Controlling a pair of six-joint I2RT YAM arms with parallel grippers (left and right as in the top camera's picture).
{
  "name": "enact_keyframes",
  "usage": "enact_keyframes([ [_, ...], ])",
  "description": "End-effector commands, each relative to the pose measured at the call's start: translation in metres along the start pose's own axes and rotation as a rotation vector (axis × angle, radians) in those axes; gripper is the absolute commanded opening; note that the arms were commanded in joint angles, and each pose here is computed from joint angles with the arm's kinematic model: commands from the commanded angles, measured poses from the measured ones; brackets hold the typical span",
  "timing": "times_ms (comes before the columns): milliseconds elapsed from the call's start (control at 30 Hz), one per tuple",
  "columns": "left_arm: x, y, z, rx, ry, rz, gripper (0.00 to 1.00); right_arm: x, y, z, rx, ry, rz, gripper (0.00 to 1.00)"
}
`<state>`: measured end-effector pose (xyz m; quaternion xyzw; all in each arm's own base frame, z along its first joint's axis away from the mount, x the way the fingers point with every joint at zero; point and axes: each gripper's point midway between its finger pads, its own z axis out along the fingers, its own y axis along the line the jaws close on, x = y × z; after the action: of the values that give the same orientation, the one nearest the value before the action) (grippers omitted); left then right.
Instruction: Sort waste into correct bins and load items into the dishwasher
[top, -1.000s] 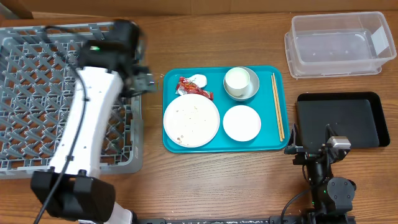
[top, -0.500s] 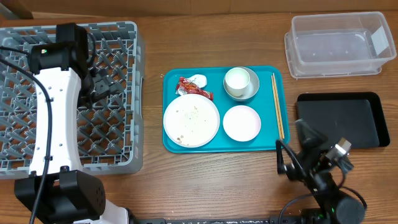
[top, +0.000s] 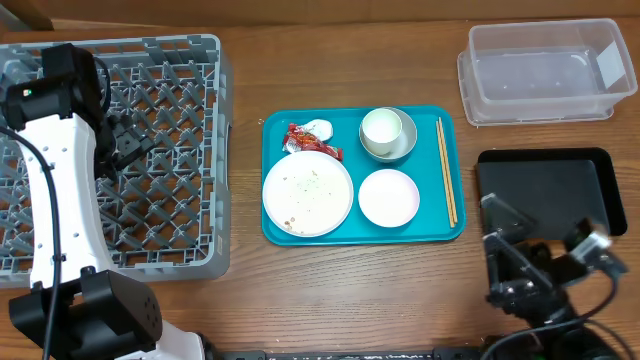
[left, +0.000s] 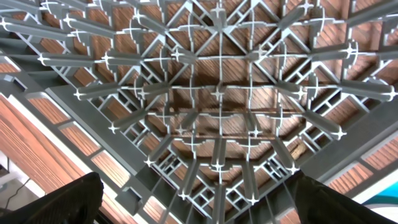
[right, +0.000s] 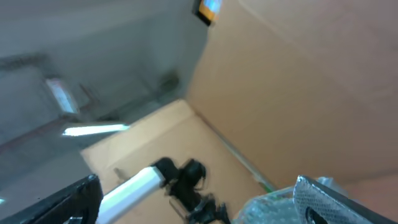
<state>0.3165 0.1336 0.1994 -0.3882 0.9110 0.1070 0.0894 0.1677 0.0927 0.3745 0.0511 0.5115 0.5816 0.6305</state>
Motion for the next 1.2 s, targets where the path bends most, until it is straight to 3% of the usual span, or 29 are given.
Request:
enact_keyframes([
  [0,-0.002,0.000,0.000,-0.005,-0.007,-0.021,1.00,-0.035,0.034,0.025,0.051,0.006,-0.268,1.00],
  [167,-0.002,0.000,0.000,-0.006,-0.007,-0.021,1.00,-0.045,0.021,0.082,0.201,0.298,-0.404,0.99],
  [300,-0.002,0.000,0.000,-0.006,-0.007,-0.021,1.00,-0.033,-0.011,0.121,0.285,0.588,-0.408,0.99],
  [567,-0.002,0.000,0.000,-0.006,-0.007,-0.021,1.00,0.069,-0.095,0.171,0.546,1.073,-0.454,1.00],
  [800,-0.002,0.000,0.000,-0.006,-0.007,-0.021,1.00,0.185,-0.144,0.211,0.503,1.220,-0.502,1.00],
  [933,-0.002,0.000,0.000,-0.006,-0.007,-0.021,1.00,0.229,-0.175,0.213,0.493,1.284,-0.518,1.00],
  [1067,-0.002,0.000,0.000,-0.006,-0.007,-0.021,1.00,0.269,-0.214,0.205,0.510,1.356,-0.492,0.76],
  [1167,-0.002,0.000,0.000,-0.006,-0.007,-0.021,1.00,0.293,-0.238,0.193,0.535,1.408,-0.481,0.82],
])
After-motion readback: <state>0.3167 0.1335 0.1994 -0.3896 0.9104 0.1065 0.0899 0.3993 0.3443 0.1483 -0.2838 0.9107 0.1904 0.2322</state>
